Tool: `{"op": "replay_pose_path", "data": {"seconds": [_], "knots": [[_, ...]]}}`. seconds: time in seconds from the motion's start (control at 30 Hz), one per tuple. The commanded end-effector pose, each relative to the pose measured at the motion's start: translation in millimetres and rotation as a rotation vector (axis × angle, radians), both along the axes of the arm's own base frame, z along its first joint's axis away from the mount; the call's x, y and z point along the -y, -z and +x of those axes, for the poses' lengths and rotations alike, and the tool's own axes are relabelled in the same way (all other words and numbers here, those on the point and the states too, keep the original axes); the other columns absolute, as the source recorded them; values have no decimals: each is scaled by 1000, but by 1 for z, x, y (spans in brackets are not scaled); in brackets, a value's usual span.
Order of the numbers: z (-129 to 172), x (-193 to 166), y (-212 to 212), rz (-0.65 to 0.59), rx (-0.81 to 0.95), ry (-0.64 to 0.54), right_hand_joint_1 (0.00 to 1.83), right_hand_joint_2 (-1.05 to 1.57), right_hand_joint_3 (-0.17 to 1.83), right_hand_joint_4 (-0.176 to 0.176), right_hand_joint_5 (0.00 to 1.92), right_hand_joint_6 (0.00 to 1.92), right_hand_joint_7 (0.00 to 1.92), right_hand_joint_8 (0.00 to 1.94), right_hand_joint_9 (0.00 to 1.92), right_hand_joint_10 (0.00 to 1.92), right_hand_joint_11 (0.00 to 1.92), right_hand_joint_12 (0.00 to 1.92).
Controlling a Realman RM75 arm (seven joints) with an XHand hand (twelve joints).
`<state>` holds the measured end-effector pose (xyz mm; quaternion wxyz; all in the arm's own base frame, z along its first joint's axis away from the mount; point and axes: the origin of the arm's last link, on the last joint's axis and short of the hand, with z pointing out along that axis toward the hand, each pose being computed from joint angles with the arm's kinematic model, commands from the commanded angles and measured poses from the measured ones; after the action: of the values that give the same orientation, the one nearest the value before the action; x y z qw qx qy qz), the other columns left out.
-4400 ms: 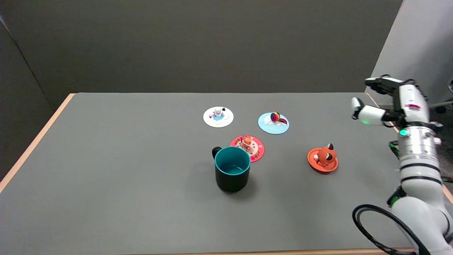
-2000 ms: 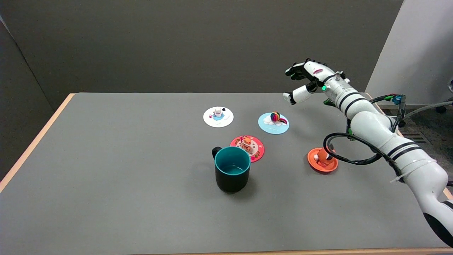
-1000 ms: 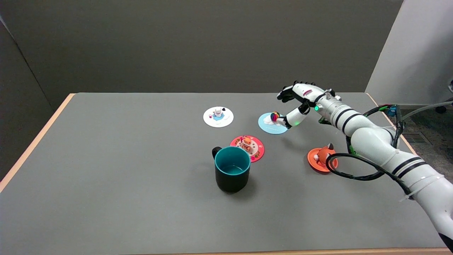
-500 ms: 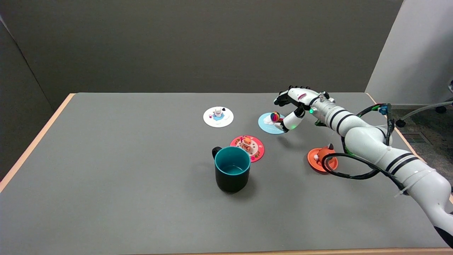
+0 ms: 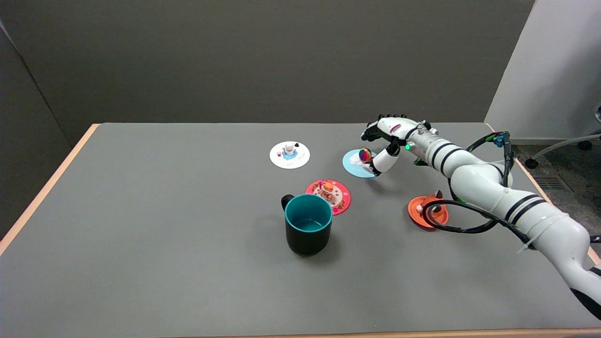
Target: Pick up the cup lid with blue sky.
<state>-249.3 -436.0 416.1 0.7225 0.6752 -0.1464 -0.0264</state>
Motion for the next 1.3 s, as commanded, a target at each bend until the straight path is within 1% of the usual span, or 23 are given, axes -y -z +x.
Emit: {"op": "replay_pose_path", "data": {"seconds": [0.03,0.3,0.5,0.6,0.73,1.0,1.1,1.27,1.3], "knots": [[1,15,-9,-12,-69,17,801,369,892,-74,555,188,589,199,491,176,335,275],[3,18,-18,-31,-87,22,804,382,894,-74,557,189,586,199,488,175,333,269],[-5,17,-12,-20,-86,37,806,398,887,-75,585,196,580,199,487,173,333,262],[-7,18,-7,-11,-84,39,811,428,869,-73,652,240,580,201,490,167,338,251],[-7,18,-6,-9,-84,38,824,451,851,-72,686,310,580,210,497,161,344,239],[-8,19,-4,-7,-82,33,839,473,837,-67,696,380,560,249,504,157,350,227],[-8,19,-3,-6,-80,30,842,482,827,-58,689,421,549,265,506,157,352,222],[-11,18,-2,-5,-78,32,849,494,817,-53,685,462,526,293,506,155,355,216],[-11,18,-2,-5,-78,32,849,526,776,-53,694,449,519,315,496,176,358,210]]}}
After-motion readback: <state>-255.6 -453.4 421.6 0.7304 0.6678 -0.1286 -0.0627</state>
